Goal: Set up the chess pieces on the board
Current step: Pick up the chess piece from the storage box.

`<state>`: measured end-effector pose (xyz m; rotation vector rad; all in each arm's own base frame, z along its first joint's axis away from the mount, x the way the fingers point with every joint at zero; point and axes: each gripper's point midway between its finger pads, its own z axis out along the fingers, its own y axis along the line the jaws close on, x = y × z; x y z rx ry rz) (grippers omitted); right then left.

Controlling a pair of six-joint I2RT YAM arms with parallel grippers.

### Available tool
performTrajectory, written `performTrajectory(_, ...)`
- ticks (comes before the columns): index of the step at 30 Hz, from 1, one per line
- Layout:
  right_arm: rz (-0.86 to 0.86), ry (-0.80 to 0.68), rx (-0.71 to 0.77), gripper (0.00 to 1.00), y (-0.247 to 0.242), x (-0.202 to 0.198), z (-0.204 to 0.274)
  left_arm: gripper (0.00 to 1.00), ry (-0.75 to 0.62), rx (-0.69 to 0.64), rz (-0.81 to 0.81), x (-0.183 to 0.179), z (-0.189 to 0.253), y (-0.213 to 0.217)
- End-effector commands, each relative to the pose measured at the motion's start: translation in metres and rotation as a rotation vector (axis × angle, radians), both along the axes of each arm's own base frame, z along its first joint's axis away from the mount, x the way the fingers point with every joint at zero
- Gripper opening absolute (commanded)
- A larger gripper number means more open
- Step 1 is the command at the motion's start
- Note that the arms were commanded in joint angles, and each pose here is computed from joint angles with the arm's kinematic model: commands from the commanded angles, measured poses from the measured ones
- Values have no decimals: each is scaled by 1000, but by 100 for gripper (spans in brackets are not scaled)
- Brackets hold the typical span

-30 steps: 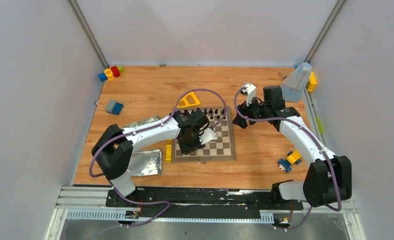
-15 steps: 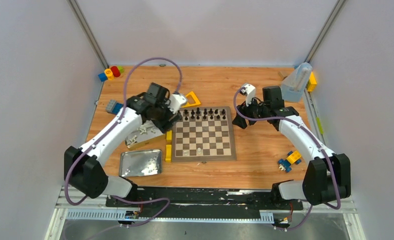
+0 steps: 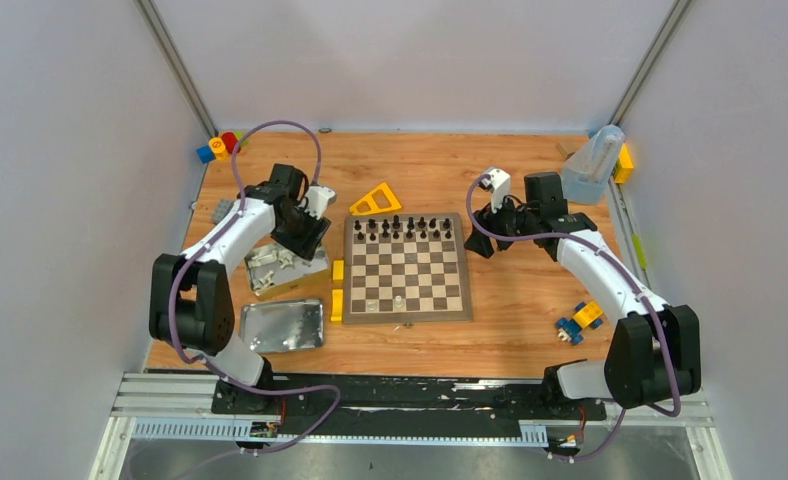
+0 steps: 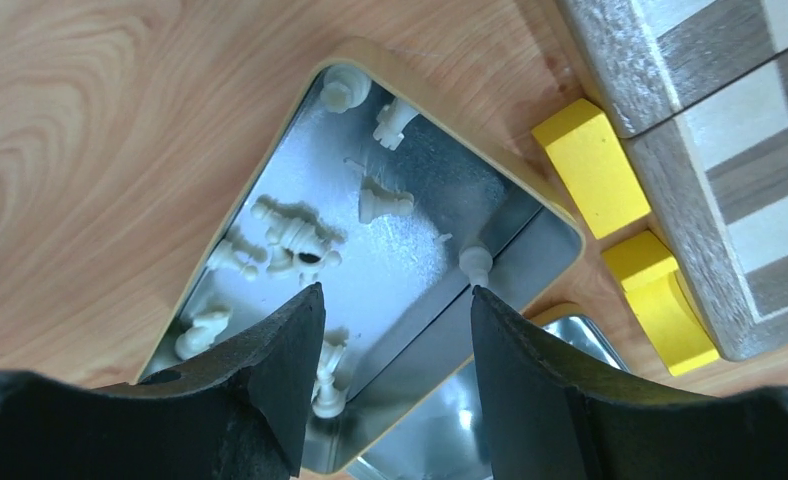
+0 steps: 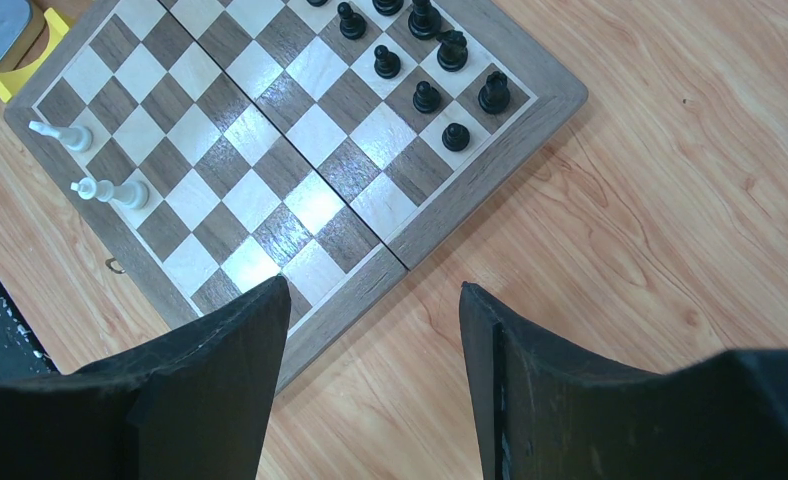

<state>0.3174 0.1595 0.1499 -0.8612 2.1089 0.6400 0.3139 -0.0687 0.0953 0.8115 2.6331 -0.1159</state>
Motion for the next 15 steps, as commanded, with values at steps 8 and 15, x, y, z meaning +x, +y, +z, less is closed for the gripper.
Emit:
performTrajectory(8, 17, -11, 16, 64, 3, 2, 4, 58, 14, 49, 14, 19, -61, 7)
performTrajectory(15, 20, 3, 17, 64, 3, 3, 1, 45, 13, 49, -16, 17, -82, 7)
